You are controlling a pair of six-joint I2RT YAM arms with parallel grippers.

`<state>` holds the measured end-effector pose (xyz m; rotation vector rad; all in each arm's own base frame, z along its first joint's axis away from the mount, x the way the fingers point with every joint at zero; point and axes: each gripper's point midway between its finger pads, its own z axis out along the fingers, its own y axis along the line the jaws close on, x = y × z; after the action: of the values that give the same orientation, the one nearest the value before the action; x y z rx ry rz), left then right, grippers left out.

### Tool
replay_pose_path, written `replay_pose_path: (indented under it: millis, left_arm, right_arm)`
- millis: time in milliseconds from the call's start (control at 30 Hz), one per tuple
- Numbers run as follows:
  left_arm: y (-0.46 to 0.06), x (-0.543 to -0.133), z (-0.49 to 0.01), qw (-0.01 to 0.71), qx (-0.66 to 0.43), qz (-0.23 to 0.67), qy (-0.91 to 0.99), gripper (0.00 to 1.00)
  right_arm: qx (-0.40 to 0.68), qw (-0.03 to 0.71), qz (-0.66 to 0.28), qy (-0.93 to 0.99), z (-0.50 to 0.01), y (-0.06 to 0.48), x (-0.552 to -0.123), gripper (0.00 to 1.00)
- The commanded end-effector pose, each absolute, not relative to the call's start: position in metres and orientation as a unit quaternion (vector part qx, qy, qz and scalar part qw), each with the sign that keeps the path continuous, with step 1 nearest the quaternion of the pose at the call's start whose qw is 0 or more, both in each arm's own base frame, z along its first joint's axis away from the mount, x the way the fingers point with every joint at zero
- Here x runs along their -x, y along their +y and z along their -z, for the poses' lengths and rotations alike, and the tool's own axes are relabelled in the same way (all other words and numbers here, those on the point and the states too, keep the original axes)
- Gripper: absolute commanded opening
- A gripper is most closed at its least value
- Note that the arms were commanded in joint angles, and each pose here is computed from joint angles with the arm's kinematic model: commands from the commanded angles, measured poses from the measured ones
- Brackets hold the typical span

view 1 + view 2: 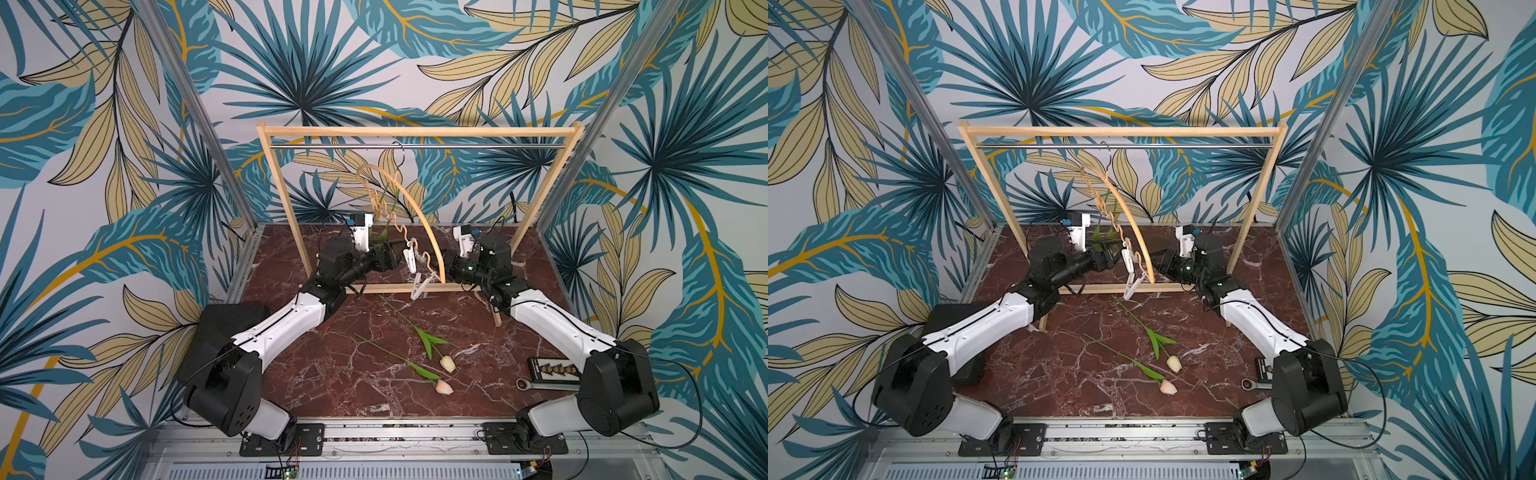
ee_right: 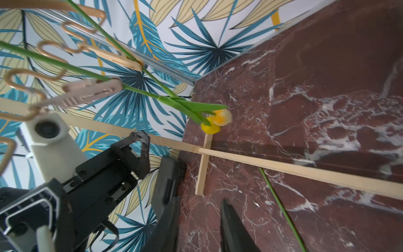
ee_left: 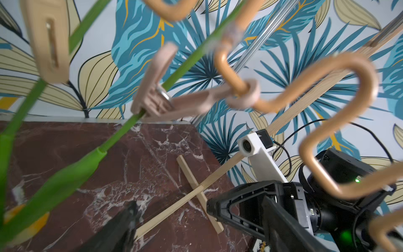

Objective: Dry the flowers on a clothes hanger
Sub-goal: Clamp the flower onto the hanger, then pick up the flower at the center of the board.

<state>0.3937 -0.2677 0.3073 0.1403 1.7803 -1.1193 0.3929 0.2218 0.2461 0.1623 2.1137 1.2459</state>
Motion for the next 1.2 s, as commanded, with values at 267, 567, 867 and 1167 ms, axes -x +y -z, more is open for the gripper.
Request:
replay_pose_path:
  millis: [267, 567, 867, 1167]
  left_arm:
    - [-0.211, -0.334, -0.203, 0.363, -0.064, 0.285, 0.885, 0.9]
    - [-0.147, -0.305, -0.21, 0.393, 0.059, 0.209, 0.894, 0.9]
    - [-0.103, -0.307, -0.239, 0.437, 0.22, 0.184, 0.853, 0.91]
    - [-0.079, -0.291, -0.199, 0.383, 0.315, 0.157, 0.854, 0.85]
  right_arm:
    - [-0.044, 0.26, -0.361, 0.894, -0.159, 0.189, -0.319, 0.37]
    - [0.002, 0.228, -0.307, 0.924, -0.125, 0.191, -0.279, 0.4]
    - [0.104, 0.193, -0.268, 0.938, -0.092, 0.235, -0.25, 0.41]
    - [0.187, 0.166, -0.231, 0.94, -0.053, 0.265, -0.214, 0.4]
